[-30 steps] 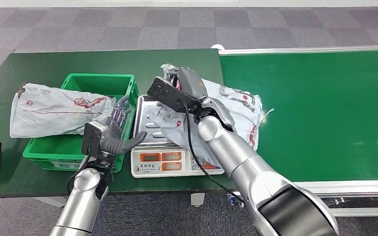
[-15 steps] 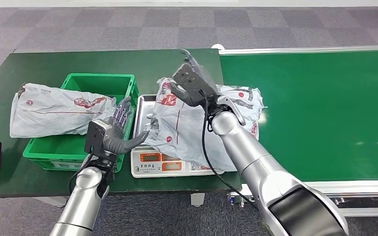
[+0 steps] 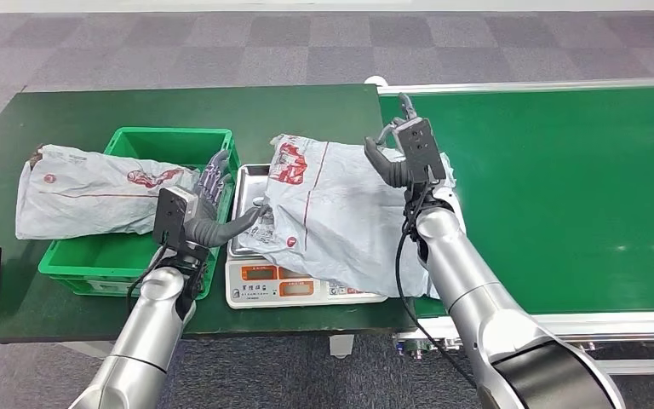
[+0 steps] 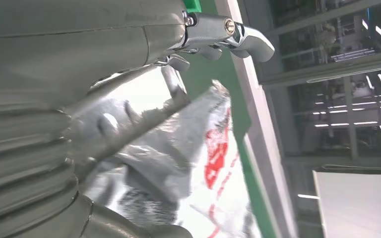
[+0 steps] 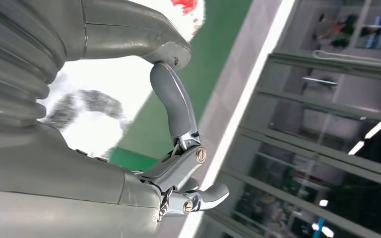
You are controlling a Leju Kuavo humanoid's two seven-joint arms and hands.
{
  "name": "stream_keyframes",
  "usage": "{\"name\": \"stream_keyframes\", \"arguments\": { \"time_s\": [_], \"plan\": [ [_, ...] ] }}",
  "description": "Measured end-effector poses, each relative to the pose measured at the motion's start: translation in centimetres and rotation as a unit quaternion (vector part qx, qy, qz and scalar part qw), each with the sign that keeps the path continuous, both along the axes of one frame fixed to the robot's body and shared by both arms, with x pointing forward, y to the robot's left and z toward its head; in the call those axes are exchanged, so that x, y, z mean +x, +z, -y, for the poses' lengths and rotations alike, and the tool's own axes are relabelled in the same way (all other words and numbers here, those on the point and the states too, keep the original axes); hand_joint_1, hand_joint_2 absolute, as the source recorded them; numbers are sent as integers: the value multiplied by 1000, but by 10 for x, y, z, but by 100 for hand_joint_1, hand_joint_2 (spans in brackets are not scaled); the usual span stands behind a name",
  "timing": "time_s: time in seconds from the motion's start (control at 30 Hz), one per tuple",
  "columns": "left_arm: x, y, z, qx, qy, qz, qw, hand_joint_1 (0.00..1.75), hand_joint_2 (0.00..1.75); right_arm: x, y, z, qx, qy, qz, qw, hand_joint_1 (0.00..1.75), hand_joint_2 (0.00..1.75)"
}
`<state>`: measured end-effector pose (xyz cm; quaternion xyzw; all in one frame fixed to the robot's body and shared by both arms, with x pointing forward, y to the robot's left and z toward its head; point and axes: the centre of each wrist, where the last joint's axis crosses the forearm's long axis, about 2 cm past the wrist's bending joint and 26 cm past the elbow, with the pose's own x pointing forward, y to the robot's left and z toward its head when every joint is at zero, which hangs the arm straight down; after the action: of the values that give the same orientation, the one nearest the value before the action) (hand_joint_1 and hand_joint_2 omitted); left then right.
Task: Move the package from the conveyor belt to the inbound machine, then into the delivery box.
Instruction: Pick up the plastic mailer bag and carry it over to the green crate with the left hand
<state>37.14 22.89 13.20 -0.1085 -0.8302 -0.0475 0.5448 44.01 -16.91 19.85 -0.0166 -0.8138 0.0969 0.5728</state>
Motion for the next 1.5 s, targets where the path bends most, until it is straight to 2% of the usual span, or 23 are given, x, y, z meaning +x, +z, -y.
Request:
{"name": "stream_keyframes", "arguments": {
  "time_s": [0.1,0.2,0.3,0.4,0.53,0.77,0.9,1.07,1.2,1.5],
  "plan": [
    [11,6,5,-8,-9,5,1000,0,175,-6,-15,3,8,0,-17,1000,0,175],
    [27,18,10,20,-13,14,1000,0,175,-11,-25,3,13,6,-28,1000,0,175],
    [46,34,17,106,-34,22,994,0,175,-15,-33,2,14,12,-38,999,0,175],
    [62,50,26,211,-70,25,975,0,175,-18,-38,1,14,16,-48,999,0,175],
    [76,63,36,344,-117,21,931,0,175,-19,-39,1,14,21,-55,998,0,175],
    [83,69,49,529,-205,-7,824,0,175,-15,-32,2,21,32,-52,998,0,175],
    [82,65,52,575,-257,-25,776,0,175,-11,-26,2,28,37,-45,998,0,175],
    [80,58,50,584,-313,-53,747,0,175,-5,-17,2,30,37,-42,998,0,175],
    [78,55,49,586,-320,-62,742,175,175,-2,-12,2,32,34,-44,998,0,175],
    [81,57,47,604,-281,-54,744,175,175,-2,-14,2,39,36,-51,997,0,175]
  ]
}}
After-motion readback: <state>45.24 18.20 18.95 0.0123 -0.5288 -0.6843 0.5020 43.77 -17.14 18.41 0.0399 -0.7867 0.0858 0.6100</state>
